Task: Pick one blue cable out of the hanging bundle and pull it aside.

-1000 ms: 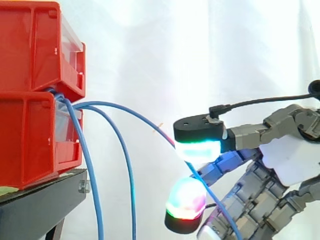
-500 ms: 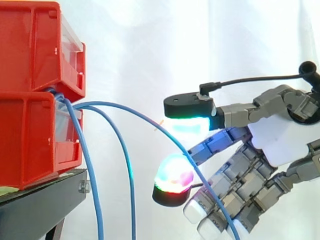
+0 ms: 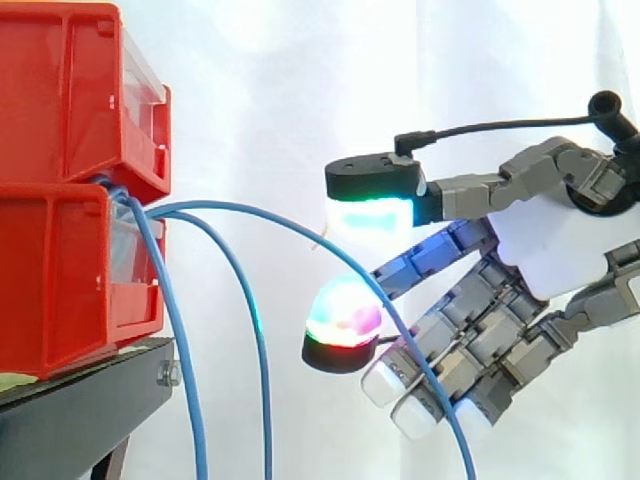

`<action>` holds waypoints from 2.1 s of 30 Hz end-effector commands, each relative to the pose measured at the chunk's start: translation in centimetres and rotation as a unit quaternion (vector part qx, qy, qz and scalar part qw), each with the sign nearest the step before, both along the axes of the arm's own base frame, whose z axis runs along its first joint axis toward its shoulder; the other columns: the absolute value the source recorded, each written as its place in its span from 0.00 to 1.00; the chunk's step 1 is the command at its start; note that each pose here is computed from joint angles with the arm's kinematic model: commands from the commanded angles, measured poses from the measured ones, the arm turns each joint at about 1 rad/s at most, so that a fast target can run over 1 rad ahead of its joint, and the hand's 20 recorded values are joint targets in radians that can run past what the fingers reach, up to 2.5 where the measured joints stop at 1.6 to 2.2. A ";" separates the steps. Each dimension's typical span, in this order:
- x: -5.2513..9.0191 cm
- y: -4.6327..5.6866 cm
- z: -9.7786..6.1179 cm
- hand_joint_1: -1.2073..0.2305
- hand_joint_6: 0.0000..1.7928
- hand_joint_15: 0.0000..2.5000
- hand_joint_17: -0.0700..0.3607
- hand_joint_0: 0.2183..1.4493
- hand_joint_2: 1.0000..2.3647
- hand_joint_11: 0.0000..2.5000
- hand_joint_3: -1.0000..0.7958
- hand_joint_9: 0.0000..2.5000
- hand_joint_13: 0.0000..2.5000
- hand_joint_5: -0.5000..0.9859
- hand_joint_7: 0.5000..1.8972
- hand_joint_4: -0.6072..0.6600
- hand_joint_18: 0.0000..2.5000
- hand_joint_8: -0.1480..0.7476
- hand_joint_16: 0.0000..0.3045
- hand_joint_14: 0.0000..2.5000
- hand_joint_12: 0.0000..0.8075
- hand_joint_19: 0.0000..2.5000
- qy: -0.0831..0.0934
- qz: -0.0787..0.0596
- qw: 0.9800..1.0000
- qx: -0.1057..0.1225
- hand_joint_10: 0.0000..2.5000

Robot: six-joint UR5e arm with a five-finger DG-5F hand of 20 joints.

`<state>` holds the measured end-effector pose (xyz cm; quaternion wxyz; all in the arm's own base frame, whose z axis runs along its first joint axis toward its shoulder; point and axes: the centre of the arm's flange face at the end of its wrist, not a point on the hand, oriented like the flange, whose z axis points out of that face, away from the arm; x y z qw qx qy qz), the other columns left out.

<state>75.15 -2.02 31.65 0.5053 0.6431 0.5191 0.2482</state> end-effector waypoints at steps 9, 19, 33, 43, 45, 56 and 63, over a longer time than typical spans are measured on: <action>-0.2 -0.2 1.2 0.37 0.49 0.20 0.47 0.25 0.00 0.12 0.33 0.33 0.29 0.26 0.23 0.53 0.22 0.46 0.20 0.01 0.51 0.30 0.007 -0.001 1.000 -0.002 0.00; -0.4 1.4 -1.0 0.28 0.52 0.19 0.49 0.30 0.01 0.12 0.49 0.35 0.32 0.28 0.25 0.49 0.28 0.46 0.21 0.01 0.52 0.28 0.002 0.004 0.999 0.041 0.01; 0.5 3.4 0.7 0.23 0.49 0.21 0.54 0.29 0.06 0.09 0.62 0.46 0.40 0.33 0.41 0.39 0.35 0.46 0.24 0.01 0.55 0.28 -0.039 0.027 0.988 0.150 0.00; 0.4 4.3 -0.3 0.24 0.48 0.18 0.55 0.25 0.18 0.06 0.59 0.44 0.37 0.33 0.42 0.39 0.32 0.45 0.24 0.01 0.57 0.26 -0.031 0.050 0.977 0.207 0.00; 0.2 4.3 -0.8 0.24 0.48 0.17 0.55 0.25 0.19 0.04 0.59 0.42 0.36 0.33 0.42 0.39 0.30 0.46 0.24 0.01 0.58 0.25 -0.026 0.049 0.977 0.204 0.00; -0.4 4.1 -3.9 0.25 0.48 0.14 0.55 0.23 0.24 0.00 0.57 0.37 0.32 0.33 0.42 0.38 0.27 0.46 0.24 0.01 0.59 0.23 -0.012 0.046 0.978 0.204 0.00; -0.3 3.8 -7.8 0.25 0.48 0.14 0.55 0.23 0.24 0.00 0.57 0.36 0.32 0.33 0.42 0.38 0.26 0.46 0.25 0.01 0.58 0.23 -0.038 0.050 0.976 0.210 0.00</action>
